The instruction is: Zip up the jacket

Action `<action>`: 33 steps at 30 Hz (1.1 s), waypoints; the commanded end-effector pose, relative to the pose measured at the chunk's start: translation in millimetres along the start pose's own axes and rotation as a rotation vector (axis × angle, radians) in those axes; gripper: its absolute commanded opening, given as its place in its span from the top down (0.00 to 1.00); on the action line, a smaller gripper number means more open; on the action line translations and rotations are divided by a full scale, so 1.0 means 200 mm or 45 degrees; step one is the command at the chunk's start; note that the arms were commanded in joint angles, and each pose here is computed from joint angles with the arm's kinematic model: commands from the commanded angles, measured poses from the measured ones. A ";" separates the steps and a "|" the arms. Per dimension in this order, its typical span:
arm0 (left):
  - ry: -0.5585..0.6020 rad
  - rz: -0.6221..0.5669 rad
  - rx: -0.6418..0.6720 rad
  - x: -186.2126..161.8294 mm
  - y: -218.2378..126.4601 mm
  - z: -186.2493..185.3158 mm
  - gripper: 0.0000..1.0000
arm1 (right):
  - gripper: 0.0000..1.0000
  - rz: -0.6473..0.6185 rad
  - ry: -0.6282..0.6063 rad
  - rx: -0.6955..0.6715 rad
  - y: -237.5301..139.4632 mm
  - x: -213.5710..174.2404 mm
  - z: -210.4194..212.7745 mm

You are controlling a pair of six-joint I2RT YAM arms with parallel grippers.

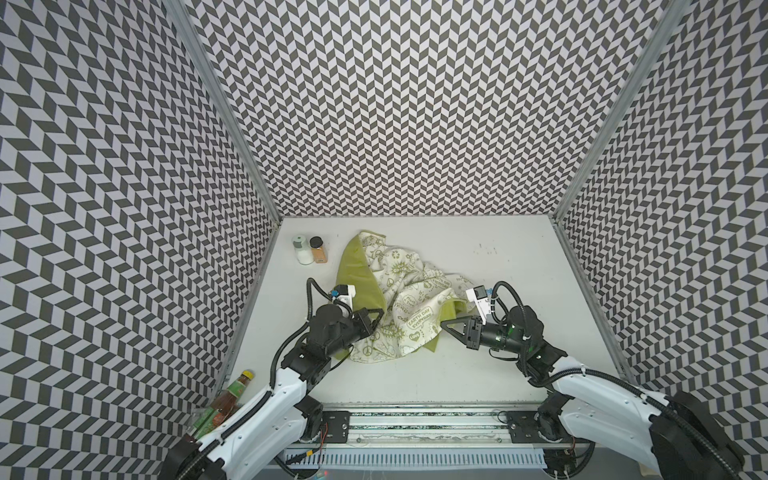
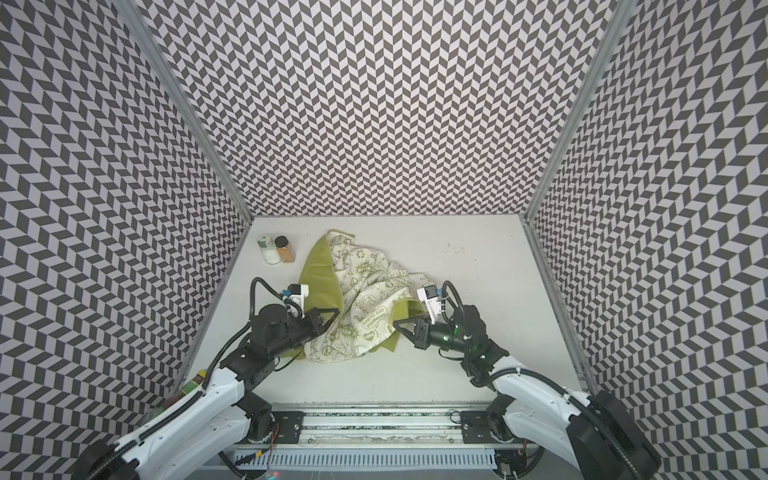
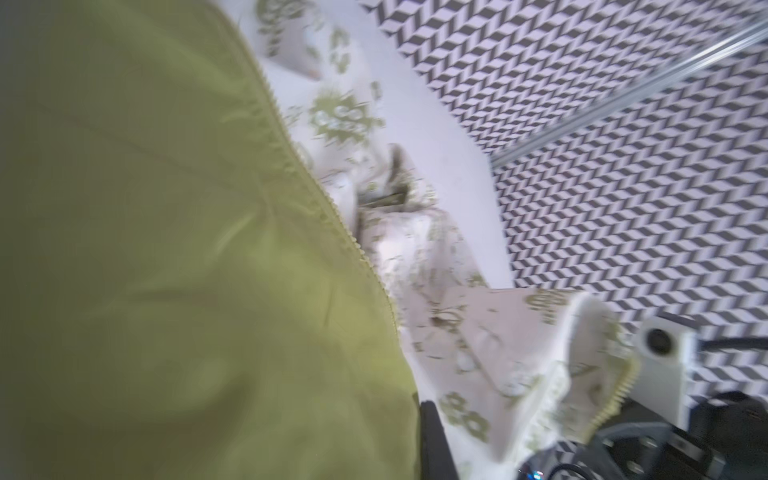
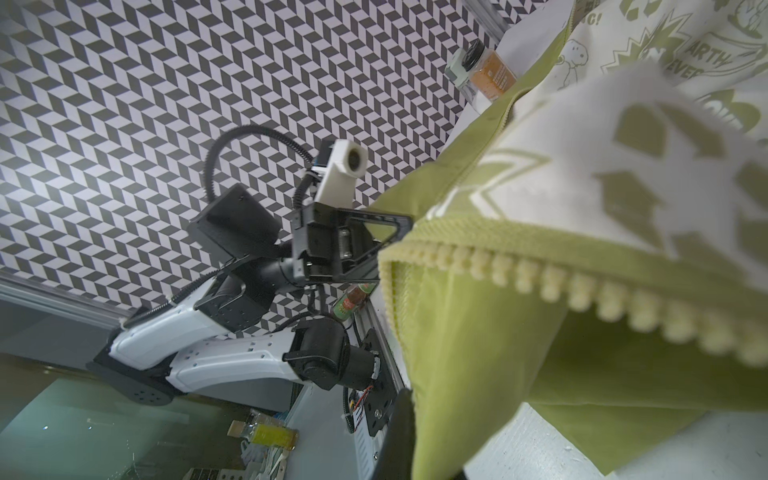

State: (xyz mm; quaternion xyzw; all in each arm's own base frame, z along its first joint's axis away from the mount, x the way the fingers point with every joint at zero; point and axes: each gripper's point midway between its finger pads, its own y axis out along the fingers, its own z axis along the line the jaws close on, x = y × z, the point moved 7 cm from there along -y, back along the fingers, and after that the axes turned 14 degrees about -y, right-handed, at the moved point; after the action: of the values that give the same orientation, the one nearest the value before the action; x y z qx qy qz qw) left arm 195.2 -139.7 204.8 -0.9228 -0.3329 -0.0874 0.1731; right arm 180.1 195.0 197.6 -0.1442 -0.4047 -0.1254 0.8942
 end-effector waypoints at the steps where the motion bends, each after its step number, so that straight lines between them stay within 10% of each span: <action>1: 0.012 0.134 -0.335 -0.02 -0.08 -0.25 1.00 | 1.00 -0.105 0.000 -0.116 -0.04 0.14 0.00; 9: -0.085 0.240 -0.636 -0.09 -0.14 -0.29 1.00 | 1.00 -0.248 -0.029 -0.323 -0.16 0.33 -0.02; 25: -0.195 0.225 -0.223 -0.28 0.08 0.19 1.00 | 1.00 0.056 0.124 -0.074 0.27 -0.07 -0.06; 33: -0.185 0.091 0.139 -0.29 0.06 0.44 0.67 | 1.00 0.084 0.155 -0.101 0.27 -0.15 -0.11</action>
State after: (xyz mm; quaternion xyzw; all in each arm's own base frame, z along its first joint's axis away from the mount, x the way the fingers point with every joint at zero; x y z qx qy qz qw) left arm 164.7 -157.5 122.3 -0.9459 -0.2887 -0.0026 0.1478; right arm 191.7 236.6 140.8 -0.2160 -0.3203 -0.1001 0.9169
